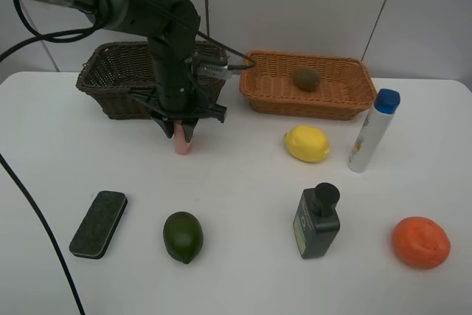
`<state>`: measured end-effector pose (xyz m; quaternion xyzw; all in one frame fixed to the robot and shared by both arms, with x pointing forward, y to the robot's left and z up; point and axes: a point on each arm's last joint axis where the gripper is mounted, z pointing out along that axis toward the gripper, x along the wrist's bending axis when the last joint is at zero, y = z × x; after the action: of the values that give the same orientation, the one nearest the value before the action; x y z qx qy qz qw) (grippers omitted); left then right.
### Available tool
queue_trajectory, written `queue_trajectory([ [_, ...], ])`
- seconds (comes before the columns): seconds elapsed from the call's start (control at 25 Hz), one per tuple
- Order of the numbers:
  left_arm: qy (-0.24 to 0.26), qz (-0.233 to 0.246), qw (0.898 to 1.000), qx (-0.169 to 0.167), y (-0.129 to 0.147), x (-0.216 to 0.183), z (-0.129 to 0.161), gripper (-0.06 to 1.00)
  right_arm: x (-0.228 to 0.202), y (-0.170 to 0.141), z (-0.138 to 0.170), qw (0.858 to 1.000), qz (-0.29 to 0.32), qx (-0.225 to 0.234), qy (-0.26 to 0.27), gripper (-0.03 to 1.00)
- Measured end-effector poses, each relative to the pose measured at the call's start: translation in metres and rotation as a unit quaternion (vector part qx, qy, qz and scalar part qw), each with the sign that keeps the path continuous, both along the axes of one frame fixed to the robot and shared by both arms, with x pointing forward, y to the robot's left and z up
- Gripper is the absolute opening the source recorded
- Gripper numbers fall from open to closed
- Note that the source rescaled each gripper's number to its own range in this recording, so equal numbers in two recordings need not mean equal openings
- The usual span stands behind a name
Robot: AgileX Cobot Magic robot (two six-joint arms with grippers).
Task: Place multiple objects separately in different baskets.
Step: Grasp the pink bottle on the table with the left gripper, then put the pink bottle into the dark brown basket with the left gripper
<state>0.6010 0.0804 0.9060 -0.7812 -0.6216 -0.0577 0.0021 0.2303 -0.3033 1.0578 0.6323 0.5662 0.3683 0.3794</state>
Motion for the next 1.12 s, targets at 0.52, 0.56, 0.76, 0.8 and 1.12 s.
queue_trajectory([
  [0.52,-0.136,0.031,0.979,-0.146,0.026,0.043,0.127,0.01,0.000,0.000,0.000,1.000,0.000,0.000,0.000,0.98],
  [0.56,-0.150,0.043,0.976,-0.149,0.035,0.054,0.130,0.01,0.000,0.000,0.000,1.000,0.000,0.000,0.000,0.98],
  [0.76,-0.178,0.077,0.971,-0.142,0.071,0.094,0.117,0.01,0.000,0.000,0.000,1.000,0.000,0.000,0.000,0.98],
  [0.8,-0.173,0.082,0.972,-0.137,0.077,0.098,0.110,0.05,0.000,0.000,0.000,1.000,0.000,0.000,0.000,0.98],
  [1.12,-0.110,0.098,0.983,-0.108,0.095,0.099,0.092,0.98,0.000,0.000,0.000,1.000,0.000,0.000,0.000,0.98],
])
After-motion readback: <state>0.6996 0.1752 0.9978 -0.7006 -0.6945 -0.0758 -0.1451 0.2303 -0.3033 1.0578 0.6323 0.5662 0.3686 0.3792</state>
